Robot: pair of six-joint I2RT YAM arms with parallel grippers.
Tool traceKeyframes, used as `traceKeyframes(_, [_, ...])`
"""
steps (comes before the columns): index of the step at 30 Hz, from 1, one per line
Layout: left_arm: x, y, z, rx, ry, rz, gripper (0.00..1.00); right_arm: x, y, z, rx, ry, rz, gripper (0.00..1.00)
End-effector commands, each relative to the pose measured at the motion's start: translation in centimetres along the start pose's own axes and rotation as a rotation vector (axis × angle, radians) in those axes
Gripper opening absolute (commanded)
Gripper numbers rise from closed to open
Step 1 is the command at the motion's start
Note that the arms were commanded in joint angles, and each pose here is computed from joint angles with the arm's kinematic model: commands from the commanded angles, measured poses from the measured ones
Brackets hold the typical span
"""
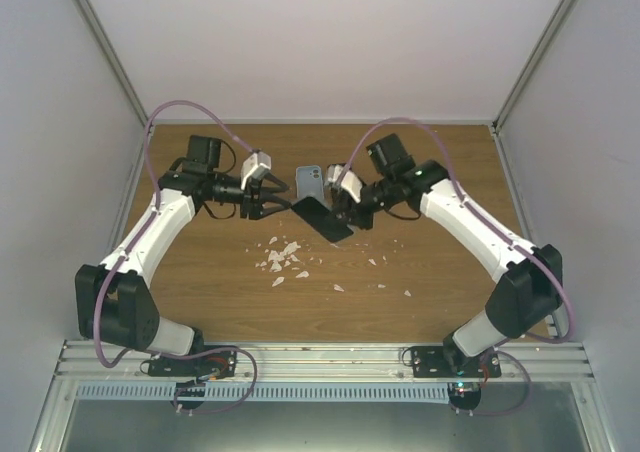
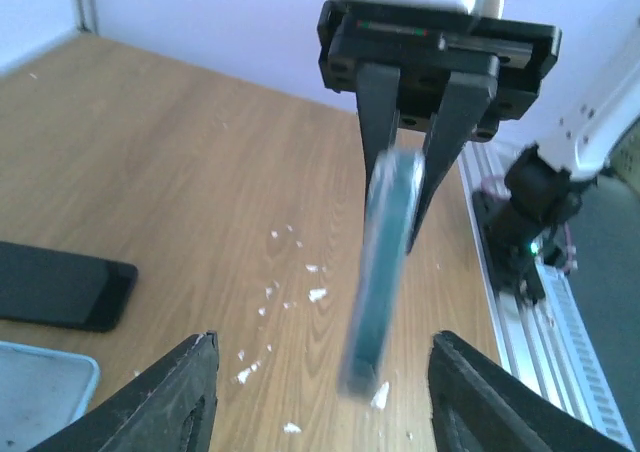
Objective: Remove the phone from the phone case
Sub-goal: Pick up the phone at the center of the board, then remove the phone case from the phone.
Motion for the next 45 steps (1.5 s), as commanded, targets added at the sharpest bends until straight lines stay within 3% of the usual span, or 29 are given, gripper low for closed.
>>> traceKeyframes(1, [-3.6, 0.2, -1.7, 0.02, -0.154, -0.015, 0.58, -4.3, -2.2, -4.3, 0.025, -0.264, 0.008, 0.01])
traceKeyframes(7, [-5.1, -0.2, -2.4, -0.026, -0.252, -0.067, 0.59, -7.0, -3.6, -9.1, 0.024, -0.469, 0.035, 0.0])
traceKeyframes(14, [-5.6, -2.2, -0.9, 0.005, -0.32, -0.157, 0.58, -8.2, -4.2, -11.7, -0.121, -0.618, 0.114, 0.0])
traceKeyframes(22, [-5.0, -3.1, 1.4, 0.059, -0.321, -0.22, 0.55, -9.0, -4.0, -12.2, -0.242, -0.66, 0.165, 0.0])
traceKeyframes(45, [-5.0, -3.8, 2.3, 0.11, -0.335, -0.242, 0.48, -8.5, -4.4, -11.4, -0.228, -0.664, 0.215, 0.01])
Point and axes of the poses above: each gripper's point midway between its finger pads, its own z axis out along the fingers, its own y axis along the line the jaws close on, x = y × z, the point moved 8 cm from there along -z, back along the fingers, and after that the axes turned 8 degrees about -z, right-handed, at the moved point
